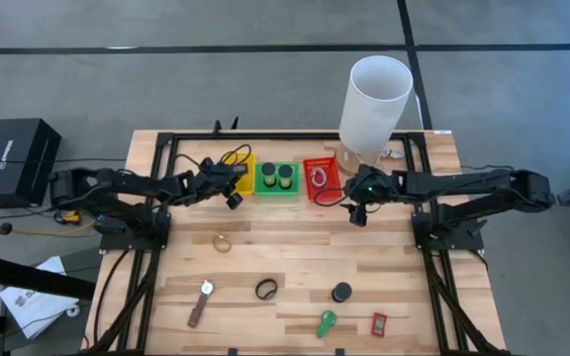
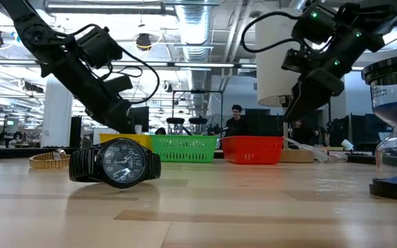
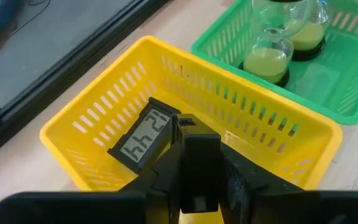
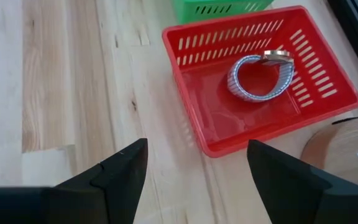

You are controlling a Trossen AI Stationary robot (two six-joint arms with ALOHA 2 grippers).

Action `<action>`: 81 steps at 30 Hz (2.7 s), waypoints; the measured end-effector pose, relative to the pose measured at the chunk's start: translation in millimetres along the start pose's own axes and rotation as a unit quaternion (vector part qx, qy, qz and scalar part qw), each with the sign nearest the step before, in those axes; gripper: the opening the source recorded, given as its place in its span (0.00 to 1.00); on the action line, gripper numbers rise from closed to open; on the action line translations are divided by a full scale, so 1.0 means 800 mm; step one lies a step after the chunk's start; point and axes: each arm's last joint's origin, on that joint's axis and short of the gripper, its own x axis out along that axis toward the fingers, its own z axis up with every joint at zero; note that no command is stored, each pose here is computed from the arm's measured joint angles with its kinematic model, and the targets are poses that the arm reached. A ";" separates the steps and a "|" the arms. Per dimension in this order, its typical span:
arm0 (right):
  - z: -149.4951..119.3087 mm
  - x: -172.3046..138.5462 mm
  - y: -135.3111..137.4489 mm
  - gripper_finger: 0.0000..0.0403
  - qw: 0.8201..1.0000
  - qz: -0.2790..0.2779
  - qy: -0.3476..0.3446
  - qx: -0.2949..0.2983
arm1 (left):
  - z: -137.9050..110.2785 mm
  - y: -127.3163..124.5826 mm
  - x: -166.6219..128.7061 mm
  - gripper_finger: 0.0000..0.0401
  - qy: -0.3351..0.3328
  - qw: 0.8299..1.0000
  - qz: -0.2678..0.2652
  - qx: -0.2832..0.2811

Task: Pick & Place Office items
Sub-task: Put the black digital clock into the yellow basket, then put the blue hourglass into the green basket

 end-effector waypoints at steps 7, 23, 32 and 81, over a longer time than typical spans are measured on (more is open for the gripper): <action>0.002 0.000 0.000 0.66 1.000 0.000 -0.008 0.001 | 0.001 0.000 0.000 0.33 -0.005 1.000 0.000 -0.003; 0.006 0.000 0.000 0.66 1.000 -0.002 -0.026 0.009 | 0.050 -0.014 -0.014 0.52 -0.201 0.971 -0.115 -0.055; 0.009 0.000 -0.001 0.66 0.996 0.001 -0.038 0.075 | 0.051 -0.054 -0.038 0.46 -0.226 0.938 -0.264 -0.020; 0.010 -0.045 0.185 0.66 0.831 0.486 -0.160 -0.217 | 0.065 -0.073 -0.063 0.43 -0.308 0.900 -0.307 -0.029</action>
